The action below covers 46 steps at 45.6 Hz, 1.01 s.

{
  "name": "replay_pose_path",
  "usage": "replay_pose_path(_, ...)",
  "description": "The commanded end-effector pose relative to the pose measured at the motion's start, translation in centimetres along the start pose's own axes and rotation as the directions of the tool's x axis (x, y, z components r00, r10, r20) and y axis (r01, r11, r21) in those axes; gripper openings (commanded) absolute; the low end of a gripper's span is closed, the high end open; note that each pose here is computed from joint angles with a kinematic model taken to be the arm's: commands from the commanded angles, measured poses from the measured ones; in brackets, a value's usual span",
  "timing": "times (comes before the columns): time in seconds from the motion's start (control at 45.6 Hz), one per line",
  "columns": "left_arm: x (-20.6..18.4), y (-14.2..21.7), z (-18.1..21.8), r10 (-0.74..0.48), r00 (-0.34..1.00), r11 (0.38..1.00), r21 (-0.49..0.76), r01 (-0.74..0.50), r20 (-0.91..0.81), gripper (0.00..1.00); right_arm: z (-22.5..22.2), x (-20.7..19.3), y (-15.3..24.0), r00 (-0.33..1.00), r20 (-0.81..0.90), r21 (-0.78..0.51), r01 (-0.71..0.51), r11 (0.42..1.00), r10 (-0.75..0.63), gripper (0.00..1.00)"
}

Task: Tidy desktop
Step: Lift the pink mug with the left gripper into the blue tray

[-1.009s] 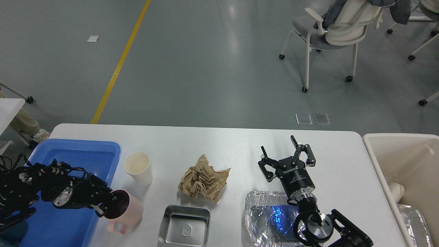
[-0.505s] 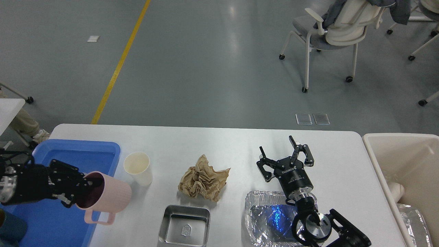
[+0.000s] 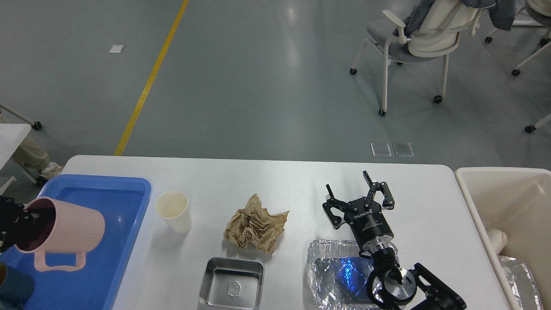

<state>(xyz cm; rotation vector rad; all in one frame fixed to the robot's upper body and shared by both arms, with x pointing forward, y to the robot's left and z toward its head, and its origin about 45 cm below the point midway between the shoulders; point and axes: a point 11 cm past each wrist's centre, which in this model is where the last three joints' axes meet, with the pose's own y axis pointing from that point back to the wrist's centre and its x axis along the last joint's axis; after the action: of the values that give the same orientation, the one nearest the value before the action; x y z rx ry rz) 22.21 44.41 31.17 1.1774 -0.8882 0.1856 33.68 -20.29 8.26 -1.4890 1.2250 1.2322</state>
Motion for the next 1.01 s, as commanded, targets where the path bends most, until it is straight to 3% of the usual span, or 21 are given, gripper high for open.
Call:
replay_pose_path(0.0, -1.1, 1.2, -0.9, -0.024, 0.999, 0.998, 0.049, 0.026, -0.025, 0.04, 0.0, -0.1, 0.0, 1.0, 0.001, 0.0, 0.002, 1.0, -0.002, 1.0)
replay_pose_path(0.088, -2.6, 1.8, -1.9, -0.048, 0.998, 0.995, 0.09, 0.05, -0.03, 0.04, 0.0, 0.0, 0.0, 1.0, 0.002, 0.0, 0.002, 1.0, -0.002, 1.0)
replay_pose_path(0.263, -4.8, 3.4, -5.2, -0.162, 0.969, 0.972, 0.199, 0.124, 0.187, 0.05, 0.0, -0.1, 0.0, 1.0, 0.002, 0.001, 0.004, 1.0, -0.004, 1.0)
replay_pose_path(0.351, -5.3, 3.3, -6.0, -0.171, 0.962, 0.969, 0.212, 0.125, 0.213, 0.05, 0.0, -0.1, 0.1, 1.0, 0.004, 0.001, 0.003, 1.0, -0.003, 1.0)
replay_pose_path(0.768, -7.6, -2.3, -10.4, -0.247, 0.936, 0.948, 0.261, 0.18, 0.252, 0.06, -0.1, 0.3, 0.6, 1.0, 0.002, 0.003, -0.008, 1.0, 0.008, 1.0)
replay_pose_path(0.987, -10.0, -6.1, -10.2, -0.268, 0.935, 0.951, 0.216, 0.22, 0.231, 0.06, -0.1, 0.5, 0.7, 1.0, 0.002, 0.004, -0.013, 1.0, 0.013, 1.0)
